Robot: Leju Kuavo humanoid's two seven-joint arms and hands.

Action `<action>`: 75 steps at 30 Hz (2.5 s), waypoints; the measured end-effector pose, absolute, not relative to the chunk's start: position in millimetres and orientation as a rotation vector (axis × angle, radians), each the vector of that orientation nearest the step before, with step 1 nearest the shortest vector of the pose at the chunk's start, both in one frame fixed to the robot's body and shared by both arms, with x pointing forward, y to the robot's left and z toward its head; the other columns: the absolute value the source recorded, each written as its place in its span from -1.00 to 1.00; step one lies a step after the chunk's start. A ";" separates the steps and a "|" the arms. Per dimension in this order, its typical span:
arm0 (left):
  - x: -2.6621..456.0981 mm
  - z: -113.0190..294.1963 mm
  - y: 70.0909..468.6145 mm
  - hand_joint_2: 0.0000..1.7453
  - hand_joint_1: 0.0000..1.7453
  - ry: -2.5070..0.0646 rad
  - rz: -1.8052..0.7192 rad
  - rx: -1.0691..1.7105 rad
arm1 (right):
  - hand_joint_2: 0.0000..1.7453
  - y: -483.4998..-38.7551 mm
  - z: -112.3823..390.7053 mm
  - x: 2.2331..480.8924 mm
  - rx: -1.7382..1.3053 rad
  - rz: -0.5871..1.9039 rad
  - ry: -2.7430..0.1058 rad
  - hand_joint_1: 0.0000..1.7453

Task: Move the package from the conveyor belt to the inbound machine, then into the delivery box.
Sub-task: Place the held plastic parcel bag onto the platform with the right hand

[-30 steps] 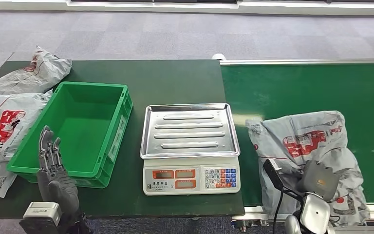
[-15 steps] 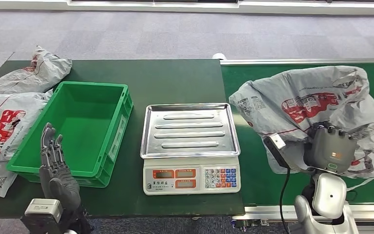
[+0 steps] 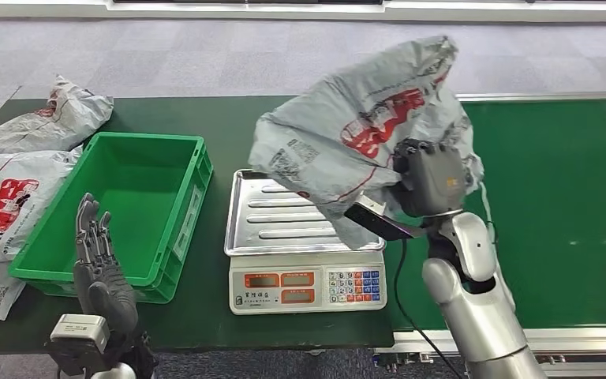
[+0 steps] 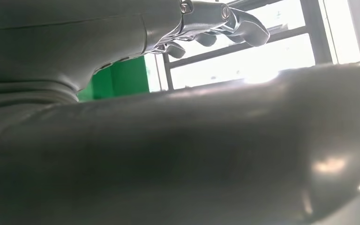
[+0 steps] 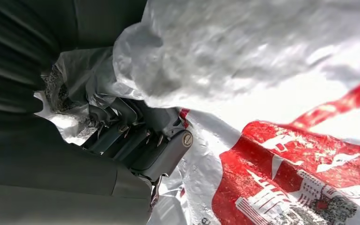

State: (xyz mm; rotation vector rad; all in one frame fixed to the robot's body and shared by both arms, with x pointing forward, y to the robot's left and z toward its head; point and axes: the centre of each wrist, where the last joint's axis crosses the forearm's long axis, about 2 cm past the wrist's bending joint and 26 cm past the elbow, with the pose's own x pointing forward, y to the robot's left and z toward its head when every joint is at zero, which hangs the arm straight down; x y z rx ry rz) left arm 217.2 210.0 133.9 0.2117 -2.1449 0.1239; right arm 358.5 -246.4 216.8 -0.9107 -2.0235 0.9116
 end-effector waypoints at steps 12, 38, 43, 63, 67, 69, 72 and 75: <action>231.0 135.4 205.9 -1.00 -1.00 -2.144 0.149 0.202 | 1.00 -116.9 232.9 393.7 0.001 0.914 -2.170 1.00; 207.8 136.9 207.4 -1.00 -1.00 -2.095 0.099 0.236 | 1.00 -133.2 179.1 395.2 -1.035 1.376 -1.508 -0.02; 208.0 136.7 206.3 -1.00 -1.00 -2.089 0.088 0.209 | 1.00 -141.2 170.9 391.0 -1.008 1.418 -1.458 -1.00; 208.0 136.6 206.0 -1.00 -1.00 -2.087 0.082 0.192 | -1.00 -157.1 156.6 386.9 -0.901 1.367 -1.450 -1.00; 208.0 136.6 206.1 -1.00 -1.00 -2.089 0.085 0.191 | -1.00 -161.2 161.6 387.7 -0.890 1.322 -1.501 -1.00; 207.9 137.0 206.2 -1.00 -1.00 -2.095 0.086 0.196 | -1.00 -162.8 166.9 387.0 -0.901 1.282 -1.558 -1.00; 207.8 138.8 207.3 -1.00 -1.00 -2.140 0.098 0.262 | 0.50 -165.7 179.1 381.0 -0.974 1.174 -1.778 -1.00; 209.5 143.2 209.1 -1.00 -1.00 -2.223 0.161 0.395 | 1.00 -171.6 200.1 358.3 -1.144 0.961 -2.202 -1.00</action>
